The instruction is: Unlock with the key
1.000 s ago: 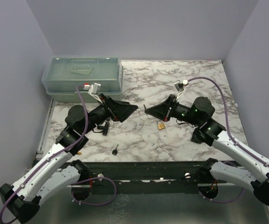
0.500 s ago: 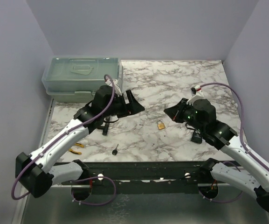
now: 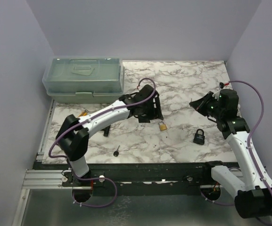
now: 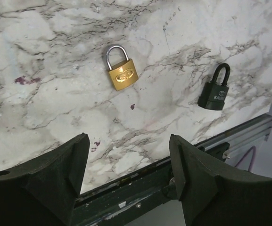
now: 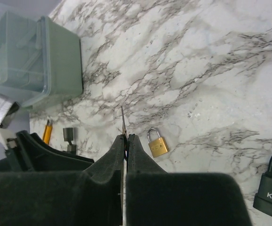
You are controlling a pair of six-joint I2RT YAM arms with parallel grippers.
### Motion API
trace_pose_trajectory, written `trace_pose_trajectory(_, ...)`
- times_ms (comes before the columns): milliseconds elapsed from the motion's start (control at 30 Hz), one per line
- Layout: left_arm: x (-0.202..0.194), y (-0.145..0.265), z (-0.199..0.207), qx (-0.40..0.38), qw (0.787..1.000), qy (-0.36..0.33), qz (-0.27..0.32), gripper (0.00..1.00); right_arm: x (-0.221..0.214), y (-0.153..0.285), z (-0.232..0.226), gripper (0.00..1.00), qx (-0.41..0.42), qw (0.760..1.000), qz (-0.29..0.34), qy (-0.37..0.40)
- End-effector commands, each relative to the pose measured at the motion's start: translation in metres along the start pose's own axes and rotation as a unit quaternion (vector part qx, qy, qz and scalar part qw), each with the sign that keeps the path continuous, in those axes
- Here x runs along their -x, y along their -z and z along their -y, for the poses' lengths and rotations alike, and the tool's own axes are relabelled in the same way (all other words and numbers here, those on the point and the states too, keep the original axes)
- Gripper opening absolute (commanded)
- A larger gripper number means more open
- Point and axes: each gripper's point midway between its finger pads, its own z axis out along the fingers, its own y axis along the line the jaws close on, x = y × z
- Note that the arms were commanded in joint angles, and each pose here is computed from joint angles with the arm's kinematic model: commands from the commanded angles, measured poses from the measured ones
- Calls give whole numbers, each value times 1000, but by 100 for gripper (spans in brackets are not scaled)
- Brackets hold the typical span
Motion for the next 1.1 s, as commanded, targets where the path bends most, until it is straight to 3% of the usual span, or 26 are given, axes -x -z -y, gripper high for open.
trace_pose_trajectory(0, -4, -31, -2, 81, 997, -8, 1, 72, -9, 7, 4, 0, 59, 997, -47, -33)
trace_pose_trajectory(267, -7, -80, -11, 172, 985, -1, -9, 70, -11, 14, 19, 0, 30, 999, -32, -20)
trace_pose_trajectory(500, -11, -99, -10, 211, 977, -8, -10, 71, -20, 16, 26, 0, 22, 999, -39, -14)
trace_pose_trajectory(1067, -24, -128, -17, 235, 972, 16, -13, 71, -35, 18, 29, 0, 34, 998, -53, -9)
